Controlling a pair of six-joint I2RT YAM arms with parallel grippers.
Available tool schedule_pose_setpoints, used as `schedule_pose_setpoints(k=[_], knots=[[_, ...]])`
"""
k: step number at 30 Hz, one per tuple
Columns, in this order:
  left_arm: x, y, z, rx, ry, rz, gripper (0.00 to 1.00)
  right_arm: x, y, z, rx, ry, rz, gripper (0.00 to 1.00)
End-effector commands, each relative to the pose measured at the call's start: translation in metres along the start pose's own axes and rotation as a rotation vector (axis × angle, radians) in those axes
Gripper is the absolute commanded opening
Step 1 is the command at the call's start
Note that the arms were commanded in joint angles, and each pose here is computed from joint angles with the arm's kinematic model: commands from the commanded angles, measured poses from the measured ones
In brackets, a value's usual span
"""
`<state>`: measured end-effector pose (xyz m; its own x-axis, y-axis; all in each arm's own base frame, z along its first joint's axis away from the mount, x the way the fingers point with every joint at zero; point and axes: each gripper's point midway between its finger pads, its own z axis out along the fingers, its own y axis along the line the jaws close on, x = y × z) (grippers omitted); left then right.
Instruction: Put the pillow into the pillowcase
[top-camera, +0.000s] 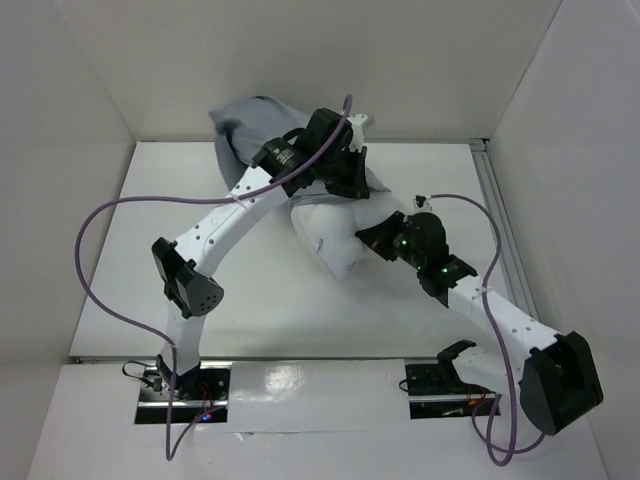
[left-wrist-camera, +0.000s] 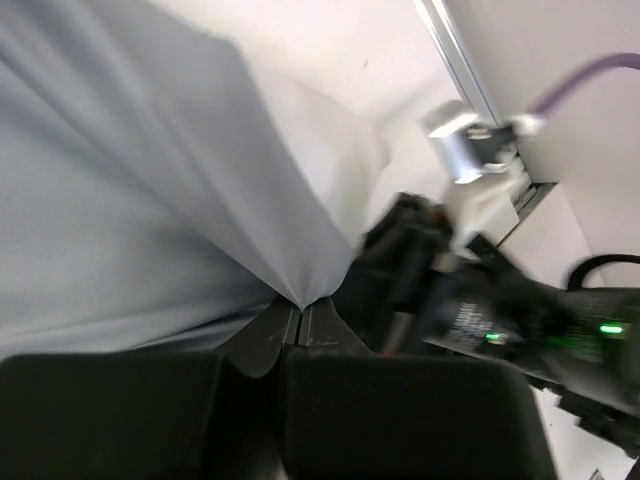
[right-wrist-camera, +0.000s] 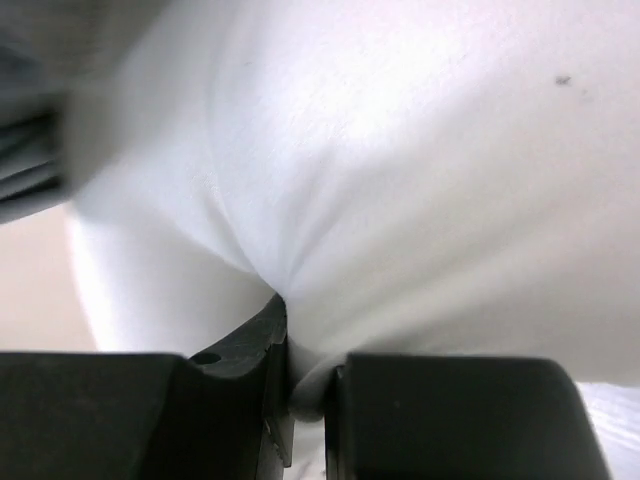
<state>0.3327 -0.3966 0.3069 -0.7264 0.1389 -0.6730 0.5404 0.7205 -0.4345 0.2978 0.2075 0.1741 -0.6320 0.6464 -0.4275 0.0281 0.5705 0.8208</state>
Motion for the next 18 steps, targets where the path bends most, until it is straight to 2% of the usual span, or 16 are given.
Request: schedule_pose_setpoints(k=[1,3,4,5,6,7,8,9,10,11,13,14,16,17,18], knots=[[-0.022,-0.073,-0.044,0.275,-0.102,0.046,0.01,-0.062,0.056,-0.027,-0.173,-0.243,-0.061,0.00],[-0.003,-0.040,-0.043,0.130,-0.080,0.048,0.22,-0.072,0.040,-0.033,-0.104,-0.237,-0.115,0.00],[0.002,-0.028,-0.042,0.074,-0.081,0.052,0.38,-0.072,0.036,-0.038,-0.096,-0.226,-0.128,0.00],[0.022,0.004,-0.032,-0.056,-0.048,0.036,0.56,-0.081,0.030,-0.042,-0.063,-0.232,-0.129,0.00],[0.020,0.017,-0.043,-0.111,-0.077,0.042,0.80,-0.085,0.028,-0.044,-0.050,-0.232,-0.162,0.00],[0.029,0.031,-0.047,-0.177,-0.058,0.026,0.88,-0.084,0.024,-0.041,-0.035,-0.200,-0.172,0.00],[0.043,0.046,-0.047,-0.236,-0.033,0.024,0.90,-0.081,0.011,-0.040,0.025,-0.157,-0.175,0.10],[0.045,0.064,-0.053,-0.334,-0.054,0.018,0.93,-0.094,0.013,-0.043,0.047,-0.162,-0.213,0.61],[0.045,0.071,-0.071,-0.381,-0.091,-0.002,0.93,-0.093,0.003,-0.037,0.098,-0.120,-0.219,0.78],[0.062,0.090,-0.072,-0.457,-0.073,-0.018,0.93,-0.088,-0.010,-0.041,0.164,-0.072,-0.219,0.88],[0.069,0.116,-0.091,-0.593,-0.134,-0.070,0.92,-0.097,-0.008,-0.048,0.199,-0.070,-0.253,0.98],[0.069,0.122,-0.109,-0.621,-0.182,-0.104,0.85,-0.100,-0.006,-0.055,0.210,-0.089,-0.255,1.00],[0.098,0.142,-0.113,-0.694,-0.169,-0.150,0.74,-0.103,-0.013,-0.068,0.247,-0.111,-0.252,1.00],[0.105,0.144,-0.120,-0.692,-0.176,-0.167,0.37,-0.104,-0.009,-0.077,0.242,-0.129,-0.256,1.00],[0.125,0.152,-0.109,-0.691,-0.143,-0.165,0.25,-0.101,-0.015,-0.083,0.264,-0.119,-0.246,1.00]])
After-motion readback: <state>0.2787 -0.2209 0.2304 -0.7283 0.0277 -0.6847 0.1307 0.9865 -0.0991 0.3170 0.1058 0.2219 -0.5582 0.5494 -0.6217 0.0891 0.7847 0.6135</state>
